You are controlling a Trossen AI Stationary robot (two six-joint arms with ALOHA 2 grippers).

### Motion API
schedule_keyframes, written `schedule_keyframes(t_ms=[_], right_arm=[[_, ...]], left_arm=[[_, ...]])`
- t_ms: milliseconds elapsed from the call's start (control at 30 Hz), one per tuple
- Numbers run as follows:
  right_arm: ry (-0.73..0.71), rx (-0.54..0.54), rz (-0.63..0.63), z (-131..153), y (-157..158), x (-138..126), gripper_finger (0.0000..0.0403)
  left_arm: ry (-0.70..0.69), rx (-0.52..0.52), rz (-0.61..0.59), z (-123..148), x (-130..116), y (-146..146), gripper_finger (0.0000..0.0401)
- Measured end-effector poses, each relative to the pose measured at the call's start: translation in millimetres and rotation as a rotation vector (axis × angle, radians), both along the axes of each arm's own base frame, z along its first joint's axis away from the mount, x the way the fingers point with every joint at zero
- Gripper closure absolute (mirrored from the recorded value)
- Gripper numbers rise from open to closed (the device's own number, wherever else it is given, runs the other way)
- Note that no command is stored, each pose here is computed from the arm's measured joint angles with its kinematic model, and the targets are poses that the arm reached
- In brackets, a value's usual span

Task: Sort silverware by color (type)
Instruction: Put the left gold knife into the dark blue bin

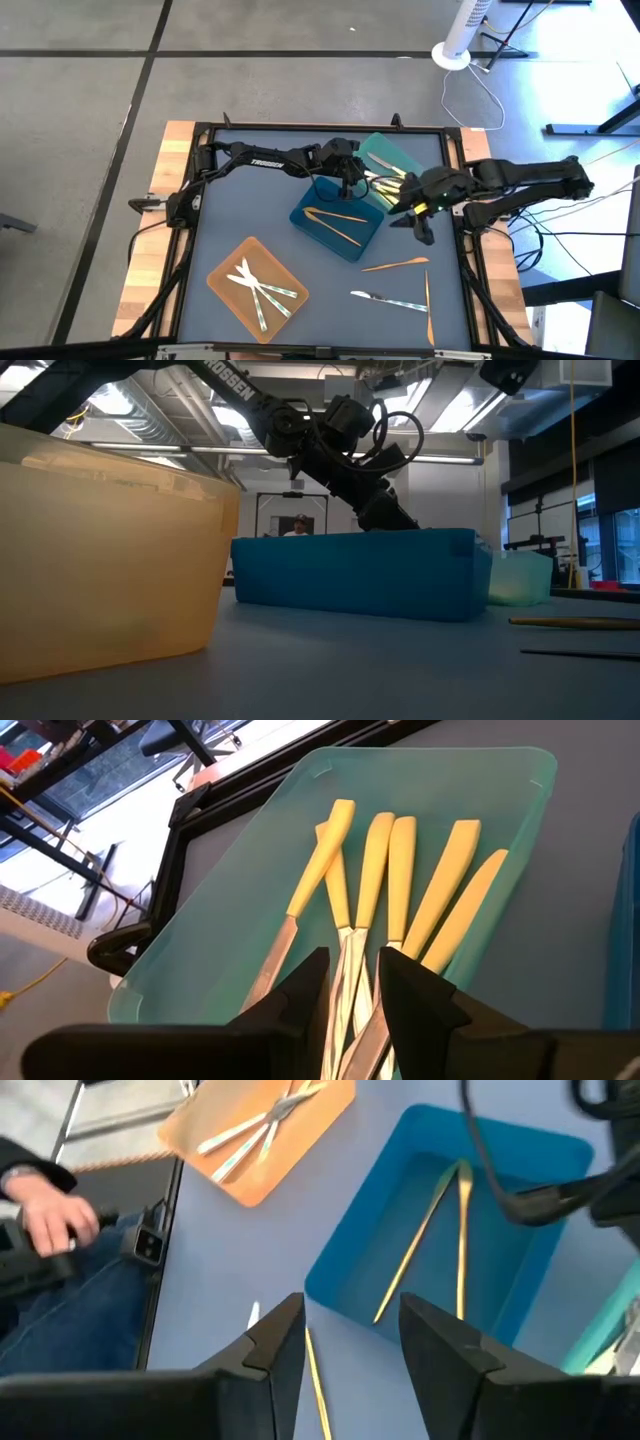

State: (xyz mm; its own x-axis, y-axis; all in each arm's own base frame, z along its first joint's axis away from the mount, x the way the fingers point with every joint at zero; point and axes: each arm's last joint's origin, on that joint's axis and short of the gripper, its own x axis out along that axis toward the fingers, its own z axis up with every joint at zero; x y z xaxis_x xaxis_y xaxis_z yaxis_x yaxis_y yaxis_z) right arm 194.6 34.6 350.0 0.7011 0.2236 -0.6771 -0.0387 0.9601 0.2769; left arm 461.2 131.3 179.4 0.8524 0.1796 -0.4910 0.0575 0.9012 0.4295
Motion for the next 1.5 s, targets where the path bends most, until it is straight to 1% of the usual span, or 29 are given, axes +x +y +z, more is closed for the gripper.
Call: schedule_keyframes(t_ms=[167, 400, 533, 667, 933, 1067, 1233, 1367, 1433, 1500], right_arm=[[0.031, -0.029, 0.069, -5.4, 20.7, 1.2, 0.0253], [0.084, -0.112, 0.072, -13.2, 49.2, -7.5, 0.0253], [0.124, -0.138, 0.107, -18.1, 61.1, -12.4, 0.0253], [0.146, -0.146, 0.139, -22.6, 70.6, -11.8, 0.0253], [0.247, -0.144, 0.115, -40.4, 88.3, -2.0, 0.0253], [0.317, -0.176, 0.111, -53.4, 97.9, 2.6, 0.0253], [0.396, -0.196, 0.073, -62.0, 100.4, 1.7, 0.0253], [0.418, -0.23, 0.06, -63.2, 97.5, -0.6, 0.0253], [0.432, -0.24, 0.063, -69.7, 96.7, -1.7, 0.0253], [0.474, -0.252, 0.07, -82.6, 95.1, -4.8, 0.0253]], left_arm=[[0.0, 0.0, 0.001, 0.0, 0.0, 0.0, 0.0317], [0.0, 0.001, 0.0, 0.0, 0.0, 0.0, 0.0317], [-0.001, 0.0, 0.0, 0.4, -0.1, 0.0, 0.0317], [-0.001, 0.001, 0.0, 0.5, -0.1, 0.0, 0.0317], [-0.001, 0.001, 0.0, 0.6, -0.1, 0.0, 0.0317], [-0.001, 0.001, 0.0, 0.6, -0.1, 0.0, 0.0317], [-0.002, -0.001, 0.001, 0.6, -0.1, 0.0, 0.0317], [-0.002, -0.002, 0.002, 0.6, -0.1, 0.0, 0.0317], [-0.002, -0.002, 0.002, 0.6, -0.1, 0.0, 0.0317], [-0.002, -0.002, 0.001, 0.6, -0.1, 0.0, 0.0317]])
